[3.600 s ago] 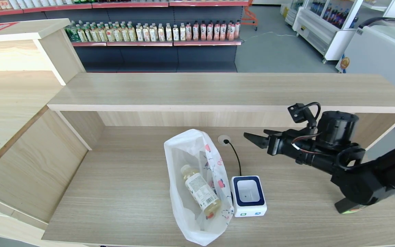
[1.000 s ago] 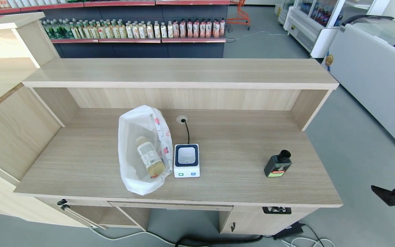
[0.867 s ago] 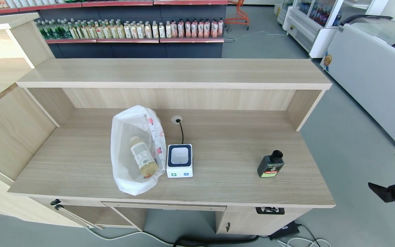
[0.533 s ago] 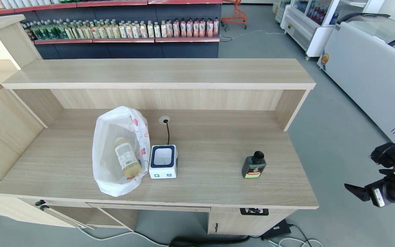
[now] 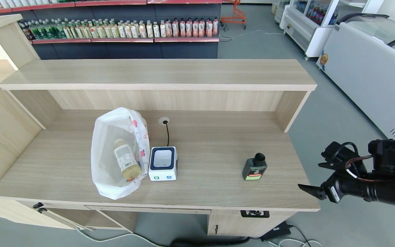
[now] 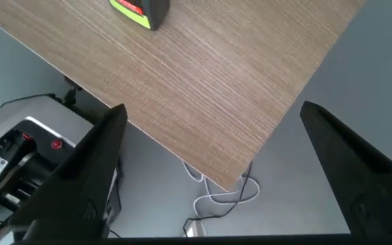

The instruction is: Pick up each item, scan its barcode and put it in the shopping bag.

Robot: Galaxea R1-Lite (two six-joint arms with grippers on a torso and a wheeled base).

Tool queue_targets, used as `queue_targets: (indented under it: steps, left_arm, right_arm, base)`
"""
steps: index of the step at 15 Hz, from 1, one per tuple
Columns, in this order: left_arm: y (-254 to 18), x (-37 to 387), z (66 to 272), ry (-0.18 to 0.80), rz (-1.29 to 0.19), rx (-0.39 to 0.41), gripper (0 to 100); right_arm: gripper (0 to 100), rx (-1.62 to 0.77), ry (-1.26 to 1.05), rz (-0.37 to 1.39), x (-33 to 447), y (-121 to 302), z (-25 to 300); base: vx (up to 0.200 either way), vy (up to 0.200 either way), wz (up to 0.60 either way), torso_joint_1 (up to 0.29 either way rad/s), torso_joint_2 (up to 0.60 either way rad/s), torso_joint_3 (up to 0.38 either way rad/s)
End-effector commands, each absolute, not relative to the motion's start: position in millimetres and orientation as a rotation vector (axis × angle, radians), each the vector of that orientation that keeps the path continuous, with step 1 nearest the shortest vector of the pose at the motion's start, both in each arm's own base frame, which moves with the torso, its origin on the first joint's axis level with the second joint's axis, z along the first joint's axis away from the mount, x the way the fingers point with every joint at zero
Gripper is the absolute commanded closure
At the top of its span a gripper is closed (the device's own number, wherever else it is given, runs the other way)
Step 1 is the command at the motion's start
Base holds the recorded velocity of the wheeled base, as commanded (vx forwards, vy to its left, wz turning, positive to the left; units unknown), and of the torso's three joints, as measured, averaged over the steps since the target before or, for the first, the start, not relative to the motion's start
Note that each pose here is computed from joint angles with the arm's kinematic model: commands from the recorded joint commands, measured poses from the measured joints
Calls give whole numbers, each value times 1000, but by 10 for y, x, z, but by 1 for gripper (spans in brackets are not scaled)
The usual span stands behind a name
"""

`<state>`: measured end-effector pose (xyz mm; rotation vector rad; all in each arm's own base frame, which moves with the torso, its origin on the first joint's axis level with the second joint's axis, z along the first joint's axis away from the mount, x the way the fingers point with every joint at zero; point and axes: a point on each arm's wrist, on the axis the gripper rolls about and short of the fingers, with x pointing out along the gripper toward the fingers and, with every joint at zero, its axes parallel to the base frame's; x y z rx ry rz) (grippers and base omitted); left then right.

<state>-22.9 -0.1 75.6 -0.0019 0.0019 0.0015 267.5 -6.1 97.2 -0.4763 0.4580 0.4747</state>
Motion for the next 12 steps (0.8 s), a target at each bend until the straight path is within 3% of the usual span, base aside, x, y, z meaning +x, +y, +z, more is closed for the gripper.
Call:
queue_targets:
  steps: [1,12]
  left_arm:
    - [-1,-229,756,2,2,-3,0]
    - [-1,-229,756,2,2,-3,0]
  right_arm:
    - [0,-489,480,552,2732,33,828]
    - [0,-570,403,756,3259,468,605]
  base:
    - [0,0,0,0,0,0]
    - [0,0,0,0,0,0]
